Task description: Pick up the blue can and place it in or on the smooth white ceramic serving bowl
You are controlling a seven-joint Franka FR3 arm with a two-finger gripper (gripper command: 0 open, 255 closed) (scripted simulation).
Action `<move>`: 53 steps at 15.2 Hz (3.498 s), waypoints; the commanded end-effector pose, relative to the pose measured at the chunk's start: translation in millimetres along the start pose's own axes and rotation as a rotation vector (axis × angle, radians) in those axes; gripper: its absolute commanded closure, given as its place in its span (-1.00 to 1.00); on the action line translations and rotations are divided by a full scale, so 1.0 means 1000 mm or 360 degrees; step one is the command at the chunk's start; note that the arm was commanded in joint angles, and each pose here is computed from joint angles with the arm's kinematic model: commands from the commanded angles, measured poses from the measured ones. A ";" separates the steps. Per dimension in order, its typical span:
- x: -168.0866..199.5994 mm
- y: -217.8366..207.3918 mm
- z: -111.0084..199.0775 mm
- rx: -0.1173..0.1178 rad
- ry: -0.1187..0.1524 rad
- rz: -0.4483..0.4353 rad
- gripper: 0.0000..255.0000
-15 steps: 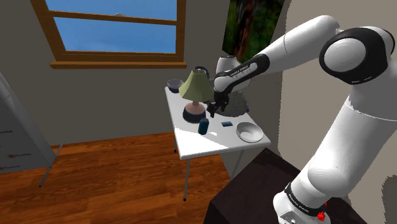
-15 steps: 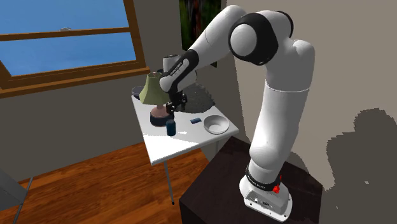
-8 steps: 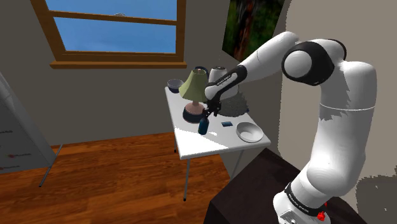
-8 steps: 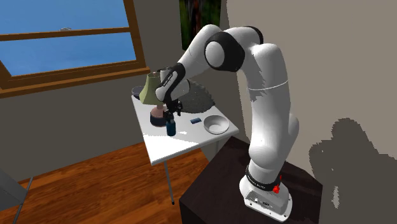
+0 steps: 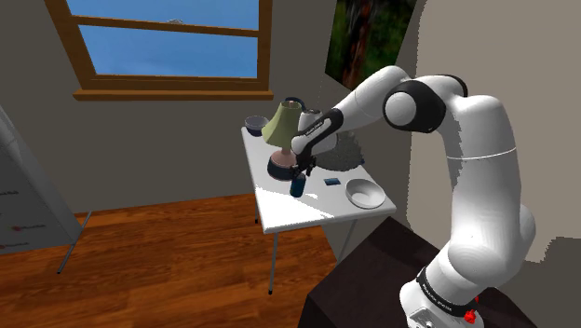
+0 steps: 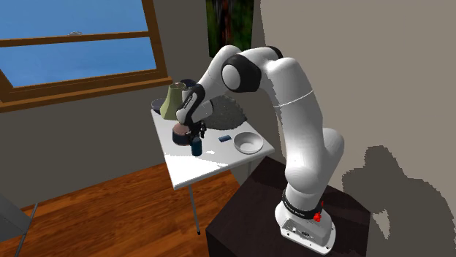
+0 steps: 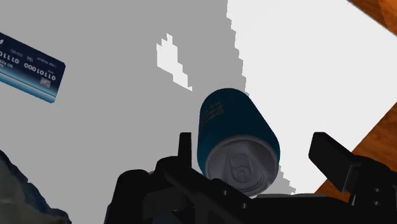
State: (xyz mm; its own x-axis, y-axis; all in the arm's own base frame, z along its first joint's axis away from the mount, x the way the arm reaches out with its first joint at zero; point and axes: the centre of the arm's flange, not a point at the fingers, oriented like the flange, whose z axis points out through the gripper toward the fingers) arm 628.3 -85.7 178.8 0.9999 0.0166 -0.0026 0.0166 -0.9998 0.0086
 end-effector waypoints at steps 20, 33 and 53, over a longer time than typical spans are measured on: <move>-0.005 -0.001 0.034 0.0004 -0.0003 -0.0004 1.00; 0.000 0.001 -0.038 0.0001 -0.0001 -0.0002 1.00; -0.047 0.047 -0.121 0.0001 -0.0001 -0.0002 1.00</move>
State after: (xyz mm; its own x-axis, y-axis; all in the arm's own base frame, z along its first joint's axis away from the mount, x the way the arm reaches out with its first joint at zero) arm 591.0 -123.6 299.4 0.9999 0.0163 -0.0031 0.0163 -0.9998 0.0082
